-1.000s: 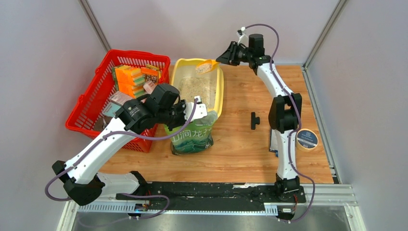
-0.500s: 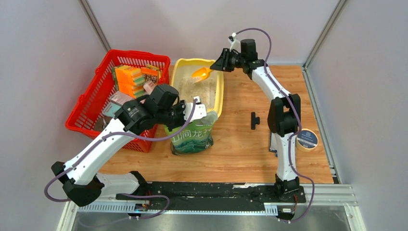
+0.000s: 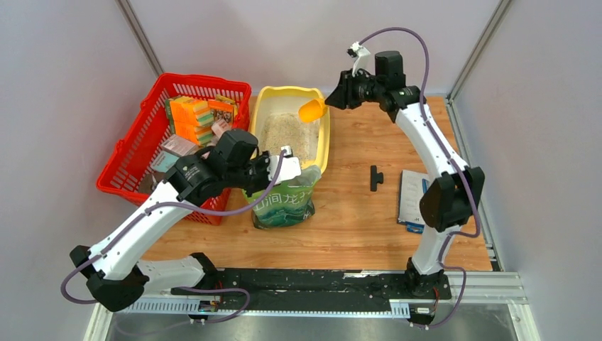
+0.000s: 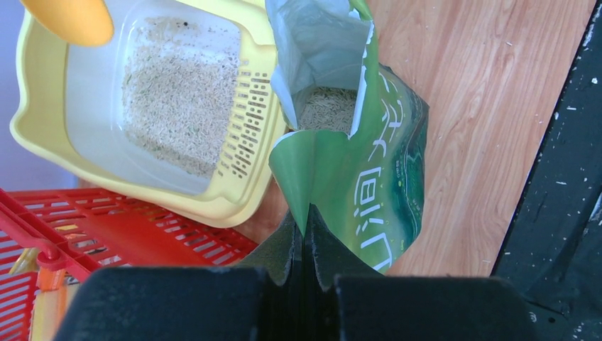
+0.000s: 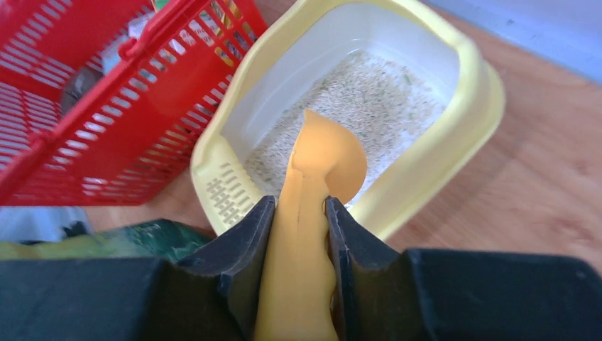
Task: Fill the litter box with clean litter
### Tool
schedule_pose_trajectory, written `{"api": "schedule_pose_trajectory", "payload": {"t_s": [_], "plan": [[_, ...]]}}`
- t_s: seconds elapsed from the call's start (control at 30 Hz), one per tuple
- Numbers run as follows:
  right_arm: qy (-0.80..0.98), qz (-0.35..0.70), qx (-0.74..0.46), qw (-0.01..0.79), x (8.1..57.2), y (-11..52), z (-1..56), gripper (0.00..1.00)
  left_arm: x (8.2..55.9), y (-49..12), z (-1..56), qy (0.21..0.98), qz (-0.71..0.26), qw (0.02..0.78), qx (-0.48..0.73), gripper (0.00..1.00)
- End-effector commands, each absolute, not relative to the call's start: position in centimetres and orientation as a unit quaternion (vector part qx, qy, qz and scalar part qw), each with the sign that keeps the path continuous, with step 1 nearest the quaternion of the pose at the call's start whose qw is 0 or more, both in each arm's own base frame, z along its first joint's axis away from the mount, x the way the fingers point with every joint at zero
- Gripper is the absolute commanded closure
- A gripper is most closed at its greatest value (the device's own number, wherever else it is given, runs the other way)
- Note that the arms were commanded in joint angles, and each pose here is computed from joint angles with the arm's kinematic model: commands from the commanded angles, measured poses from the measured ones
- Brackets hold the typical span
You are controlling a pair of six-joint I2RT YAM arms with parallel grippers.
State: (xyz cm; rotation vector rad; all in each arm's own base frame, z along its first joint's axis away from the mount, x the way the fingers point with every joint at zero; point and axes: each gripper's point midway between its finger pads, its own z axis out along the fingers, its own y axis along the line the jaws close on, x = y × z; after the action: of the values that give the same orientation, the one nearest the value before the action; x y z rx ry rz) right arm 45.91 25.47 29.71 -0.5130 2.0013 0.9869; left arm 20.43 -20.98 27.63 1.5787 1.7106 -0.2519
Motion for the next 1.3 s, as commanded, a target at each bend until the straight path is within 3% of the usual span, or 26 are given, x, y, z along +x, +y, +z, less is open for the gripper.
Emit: {"api": "schedule_pose_trajectory", "payload": {"t_s": [0.0, 0.1, 0.27, 0.43, 0.6, 0.7, 0.93, 1.1, 1.27], "plan": [[0.743, 0.257, -0.342, 0.515, 43.4, 24.0, 33.5, 1.00, 20.3, -21.6, 31.2, 0.638, -0.116, 0.463, 0.605, 1.00], [0.715, 0.203, -0.355, 0.567, 43.3, 22.9, 36.9, 1.00, 20.0, -21.5, 31.4, 0.633, -0.120, 0.471, 0.602, 1.00], [0.776, 0.202, -0.272, 0.532, 41.1, 18.7, 36.0, 1.00, 20.0, -21.8, 31.7, 0.620, -0.121, 0.483, 0.606, 1.00], [0.847, 0.261, -0.207, 0.414, 34.8, 15.4, 30.8, 1.00, 20.0, -21.9, 31.6, 0.619, -0.127, 0.485, 0.605, 1.00], [0.865, 0.355, -0.241, 0.262, 26.8, 15.5, 27.2, 0.97, 19.4, -21.3, 31.2, 0.616, -0.124, 0.480, 0.612, 1.00], [0.870, 0.390, -0.235, 0.191, 24.6, 15.8, 25.0, 0.96, 19.4, -21.0, 30.7, 0.621, -0.120, 0.480, 0.608, 1.00], [0.902, 0.346, -0.228, 0.121, 26.6, 14.4, 19.3, 0.97, 19.1, -20.8, 30.2, 0.627, -0.124, 0.474, 0.606, 1.00], [0.894, 0.384, -0.231, 0.028, 26.1, 14.8, 16.5, 0.98, 19.2, -20.7, 29.8, 0.629, -0.119, 0.469, 0.609, 1.00], [0.900, 0.371, -0.231, 0.004, 27.5, 14.5, 14.8, 0.94, 19.3, -20.6, 29.4, 0.632, -0.115, 0.466, 0.608, 1.00]]}}
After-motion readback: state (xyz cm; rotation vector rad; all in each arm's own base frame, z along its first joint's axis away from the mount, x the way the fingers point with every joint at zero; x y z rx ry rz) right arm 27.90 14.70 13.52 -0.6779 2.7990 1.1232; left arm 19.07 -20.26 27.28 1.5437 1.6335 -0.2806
